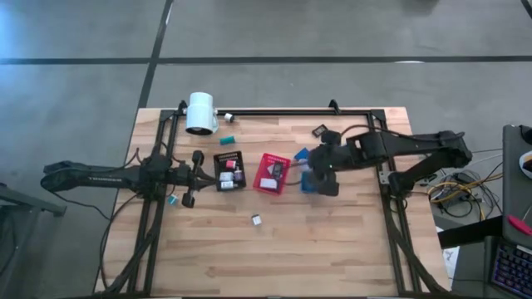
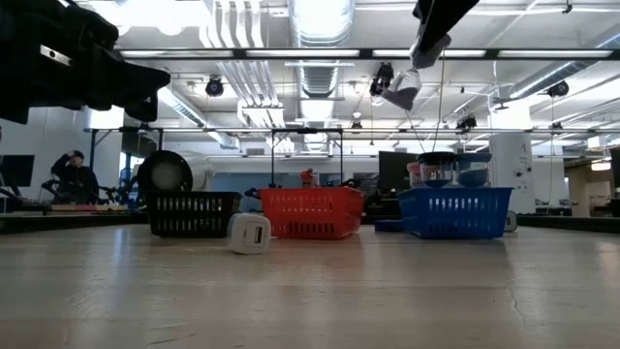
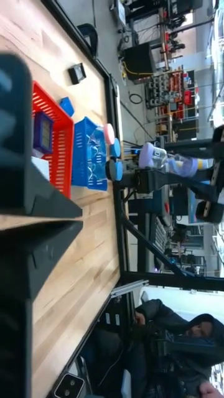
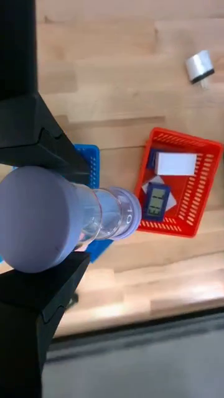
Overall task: Pick & Place Office items
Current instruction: Put the purple hourglass into the blue bin
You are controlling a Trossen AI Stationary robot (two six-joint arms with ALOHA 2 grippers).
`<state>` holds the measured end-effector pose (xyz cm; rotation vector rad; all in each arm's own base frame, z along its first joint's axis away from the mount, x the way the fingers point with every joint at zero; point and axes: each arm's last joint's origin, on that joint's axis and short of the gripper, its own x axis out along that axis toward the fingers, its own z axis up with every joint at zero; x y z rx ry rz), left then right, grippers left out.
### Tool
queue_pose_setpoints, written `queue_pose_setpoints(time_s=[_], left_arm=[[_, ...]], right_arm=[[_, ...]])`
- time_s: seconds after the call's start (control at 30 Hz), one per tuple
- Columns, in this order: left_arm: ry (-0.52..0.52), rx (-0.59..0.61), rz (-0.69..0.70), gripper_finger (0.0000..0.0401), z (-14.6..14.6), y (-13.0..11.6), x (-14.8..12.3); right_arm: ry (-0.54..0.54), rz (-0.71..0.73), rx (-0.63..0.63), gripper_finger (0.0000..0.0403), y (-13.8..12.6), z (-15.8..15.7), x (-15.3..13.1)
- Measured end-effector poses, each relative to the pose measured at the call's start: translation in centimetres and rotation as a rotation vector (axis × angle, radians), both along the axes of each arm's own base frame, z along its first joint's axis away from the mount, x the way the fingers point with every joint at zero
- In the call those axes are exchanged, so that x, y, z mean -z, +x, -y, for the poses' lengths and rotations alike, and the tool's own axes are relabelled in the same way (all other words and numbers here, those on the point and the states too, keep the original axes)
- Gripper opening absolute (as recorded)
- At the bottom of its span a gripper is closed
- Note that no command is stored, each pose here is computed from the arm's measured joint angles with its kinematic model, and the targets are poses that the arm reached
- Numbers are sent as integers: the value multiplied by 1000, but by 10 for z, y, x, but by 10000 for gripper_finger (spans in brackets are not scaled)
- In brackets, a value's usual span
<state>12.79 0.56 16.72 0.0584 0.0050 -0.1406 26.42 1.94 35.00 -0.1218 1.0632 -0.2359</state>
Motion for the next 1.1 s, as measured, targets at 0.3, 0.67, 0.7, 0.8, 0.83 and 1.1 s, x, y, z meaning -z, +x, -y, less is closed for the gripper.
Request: queue_pose_setpoints(time_s=[0.3, 0.67, 0.7, 0.8, 0.83, 1.1], left_arm=[[0, 0, 5, 28, 0, 0, -1], [-5, -1, 5, 30, 0, 0, -1], [-7, -1, 5, 30, 0, 0, -1], [-7, -1, 5, 30, 0, 0, -1], [-11, -1, 4, 30, 0, 0, -1], [-15, 1, 4, 34, 0, 0, -1]], right_arm=[[156, -131, 57, 189, 25, 33, 22], [257, -439, 119, 189, 67, 75, 45], [261, -450, 119, 189, 72, 78, 46], [272, -470, 103, 189, 83, 82, 47], [282, -478, 100, 189, 87, 84, 48], [363, -503, 90, 189, 114, 88, 58]])
